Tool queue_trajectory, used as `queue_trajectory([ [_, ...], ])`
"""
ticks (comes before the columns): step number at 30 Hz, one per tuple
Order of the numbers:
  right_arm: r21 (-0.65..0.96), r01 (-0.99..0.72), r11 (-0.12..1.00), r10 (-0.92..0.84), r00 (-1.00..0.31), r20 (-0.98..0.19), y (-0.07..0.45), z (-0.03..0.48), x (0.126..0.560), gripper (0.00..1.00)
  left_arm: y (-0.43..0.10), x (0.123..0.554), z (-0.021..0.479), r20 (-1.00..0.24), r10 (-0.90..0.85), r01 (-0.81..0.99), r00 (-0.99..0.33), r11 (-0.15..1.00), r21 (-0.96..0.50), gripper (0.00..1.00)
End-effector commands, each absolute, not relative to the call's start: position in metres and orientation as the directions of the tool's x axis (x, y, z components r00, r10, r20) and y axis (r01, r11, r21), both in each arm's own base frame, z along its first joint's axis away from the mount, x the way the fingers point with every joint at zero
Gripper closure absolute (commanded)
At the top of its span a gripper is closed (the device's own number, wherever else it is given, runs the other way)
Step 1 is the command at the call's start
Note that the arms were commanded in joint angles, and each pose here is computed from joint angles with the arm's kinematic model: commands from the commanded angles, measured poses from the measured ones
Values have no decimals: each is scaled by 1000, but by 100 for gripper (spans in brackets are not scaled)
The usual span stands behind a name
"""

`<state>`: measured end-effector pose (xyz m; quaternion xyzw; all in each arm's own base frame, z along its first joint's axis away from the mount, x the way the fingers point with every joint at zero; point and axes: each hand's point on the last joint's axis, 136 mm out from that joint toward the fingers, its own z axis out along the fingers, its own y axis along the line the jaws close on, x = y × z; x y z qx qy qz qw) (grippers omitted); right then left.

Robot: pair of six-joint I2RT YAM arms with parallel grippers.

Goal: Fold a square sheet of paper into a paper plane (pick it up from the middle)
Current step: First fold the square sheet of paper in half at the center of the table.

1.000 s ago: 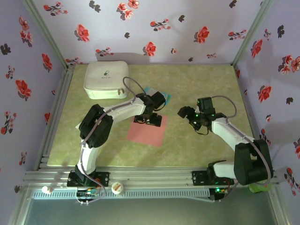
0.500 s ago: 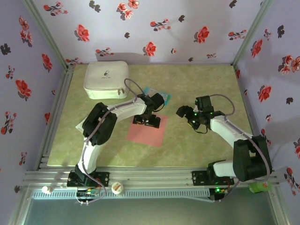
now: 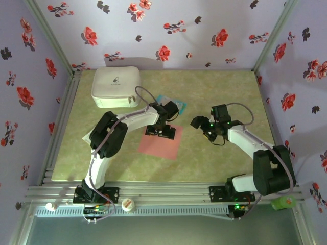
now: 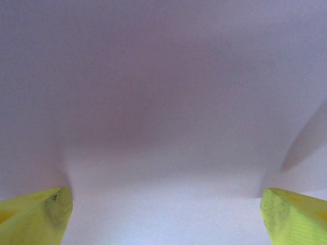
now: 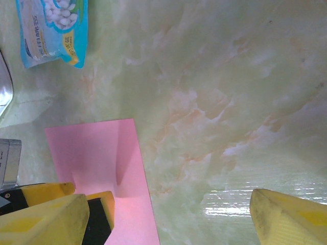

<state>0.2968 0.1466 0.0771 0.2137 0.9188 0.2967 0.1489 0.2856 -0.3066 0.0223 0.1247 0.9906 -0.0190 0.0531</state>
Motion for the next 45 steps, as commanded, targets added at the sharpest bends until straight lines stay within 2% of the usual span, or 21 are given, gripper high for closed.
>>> queue_trajectory([
  [1, 603, 287, 744, 464, -872, -158, 149, 82, 300, 17, -308, 282, 28, -113, 265, 271, -958, 962, -39, 5],
  [21, 580, 303, 756, 460, -876, -142, 150, 71, 297, 16, -299, 267, 2, -52, 245, 247, -968, 969, -27, 5],
  [45, 565, 300, 768, 463, -870, -167, 144, 76, 296, 16, -296, 262, -2, -32, 243, 243, -970, 970, -12, 8],
])
